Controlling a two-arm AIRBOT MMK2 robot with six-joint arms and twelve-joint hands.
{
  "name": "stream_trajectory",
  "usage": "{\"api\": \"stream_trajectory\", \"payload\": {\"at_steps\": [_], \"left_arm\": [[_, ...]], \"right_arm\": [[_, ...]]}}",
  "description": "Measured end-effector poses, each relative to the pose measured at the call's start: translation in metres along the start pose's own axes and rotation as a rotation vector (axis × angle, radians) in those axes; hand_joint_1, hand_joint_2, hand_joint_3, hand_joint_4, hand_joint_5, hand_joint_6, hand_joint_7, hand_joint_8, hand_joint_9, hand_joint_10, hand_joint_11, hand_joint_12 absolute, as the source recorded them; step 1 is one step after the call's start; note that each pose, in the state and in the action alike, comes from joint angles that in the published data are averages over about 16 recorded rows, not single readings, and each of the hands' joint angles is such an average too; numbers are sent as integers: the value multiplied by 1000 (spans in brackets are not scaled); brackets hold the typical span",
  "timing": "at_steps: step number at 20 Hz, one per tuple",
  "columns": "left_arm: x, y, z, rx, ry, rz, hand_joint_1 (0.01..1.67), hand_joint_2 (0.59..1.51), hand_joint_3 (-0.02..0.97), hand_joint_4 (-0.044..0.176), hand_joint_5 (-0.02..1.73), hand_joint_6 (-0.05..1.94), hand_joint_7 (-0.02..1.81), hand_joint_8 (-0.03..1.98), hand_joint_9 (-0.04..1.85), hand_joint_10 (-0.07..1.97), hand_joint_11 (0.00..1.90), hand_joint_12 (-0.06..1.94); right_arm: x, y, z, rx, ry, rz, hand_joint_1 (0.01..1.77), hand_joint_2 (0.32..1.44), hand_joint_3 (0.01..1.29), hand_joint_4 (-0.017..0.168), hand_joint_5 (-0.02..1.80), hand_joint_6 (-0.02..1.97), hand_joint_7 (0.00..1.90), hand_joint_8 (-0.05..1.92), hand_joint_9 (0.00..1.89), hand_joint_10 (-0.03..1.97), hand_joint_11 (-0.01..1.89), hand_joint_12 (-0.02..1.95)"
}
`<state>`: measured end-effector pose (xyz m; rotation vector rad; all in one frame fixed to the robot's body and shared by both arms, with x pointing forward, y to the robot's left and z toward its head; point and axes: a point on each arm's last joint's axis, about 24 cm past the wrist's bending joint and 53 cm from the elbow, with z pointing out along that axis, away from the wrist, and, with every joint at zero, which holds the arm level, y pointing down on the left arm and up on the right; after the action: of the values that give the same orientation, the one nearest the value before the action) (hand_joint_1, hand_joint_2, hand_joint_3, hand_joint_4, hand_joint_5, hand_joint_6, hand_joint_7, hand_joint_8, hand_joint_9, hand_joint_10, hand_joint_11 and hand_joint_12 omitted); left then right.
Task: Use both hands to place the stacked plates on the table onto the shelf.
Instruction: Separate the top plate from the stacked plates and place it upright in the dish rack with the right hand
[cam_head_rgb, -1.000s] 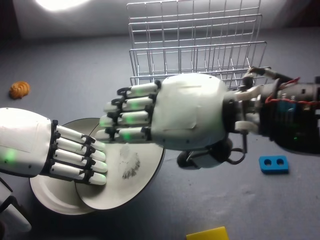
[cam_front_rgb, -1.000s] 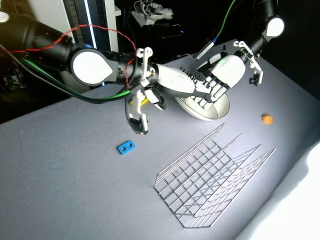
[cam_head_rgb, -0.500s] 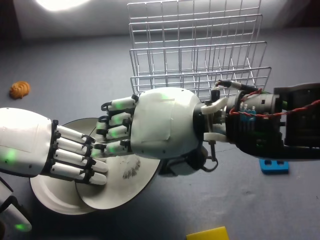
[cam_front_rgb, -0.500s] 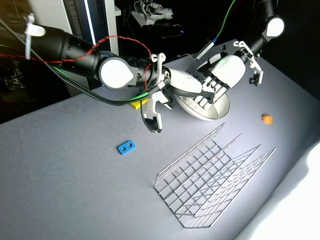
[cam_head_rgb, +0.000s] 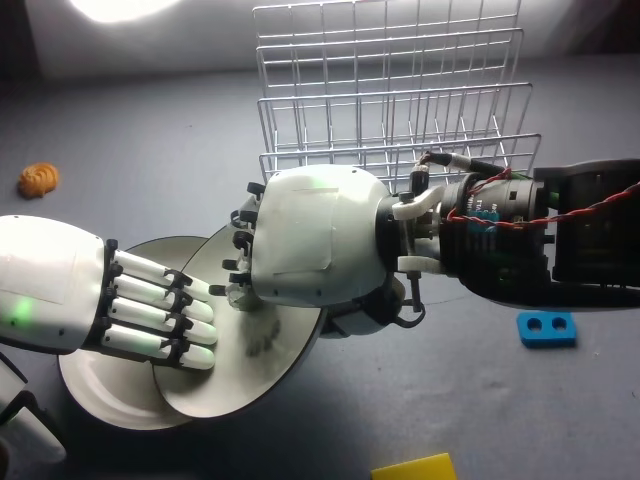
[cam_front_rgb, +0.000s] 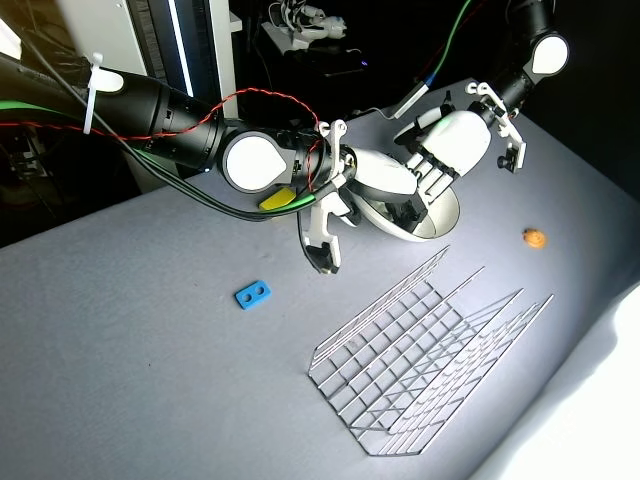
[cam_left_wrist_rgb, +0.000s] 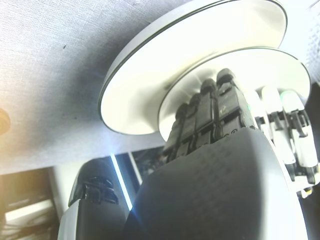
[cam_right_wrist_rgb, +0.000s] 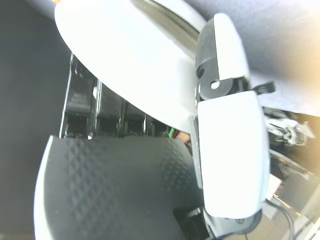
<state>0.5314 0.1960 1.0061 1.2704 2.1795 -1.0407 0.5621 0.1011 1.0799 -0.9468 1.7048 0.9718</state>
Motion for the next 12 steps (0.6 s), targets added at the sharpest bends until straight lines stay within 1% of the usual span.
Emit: {"api": "stream_trajectory", "payload": {"at_steps": [3,6,9,12], "left_arm": [[-3,1,-1,-2,-8,-3,19,1138,22,-4,-5,-13,-9,-17,21,4,17,8],[-11,2,-5,-10,-29,-3,19,1141,23,-2,1,-9,-5,-17,21,4,17,8],[-25,5,-13,-25,-66,-8,19,1143,23,-1,8,-3,1,-16,21,4,17,7],[-40,8,-25,-42,-107,-19,18,1145,23,0,15,3,8,-15,21,4,17,7]], "right_arm": [[-3,2,1,-7,-10,-4,1084,1009,16,-7,740,425,875,271,981,333,733,1033],[-8,5,1,-15,-20,-6,1104,995,15,-10,752,577,899,412,1008,516,801,1021],[-12,8,2,-22,-29,-7,1129,983,15,-11,758,710,911,569,1016,705,845,1001],[-19,13,3,-30,-37,-7,1161,976,15,-11,768,810,919,704,1000,883,863,1003]]}}
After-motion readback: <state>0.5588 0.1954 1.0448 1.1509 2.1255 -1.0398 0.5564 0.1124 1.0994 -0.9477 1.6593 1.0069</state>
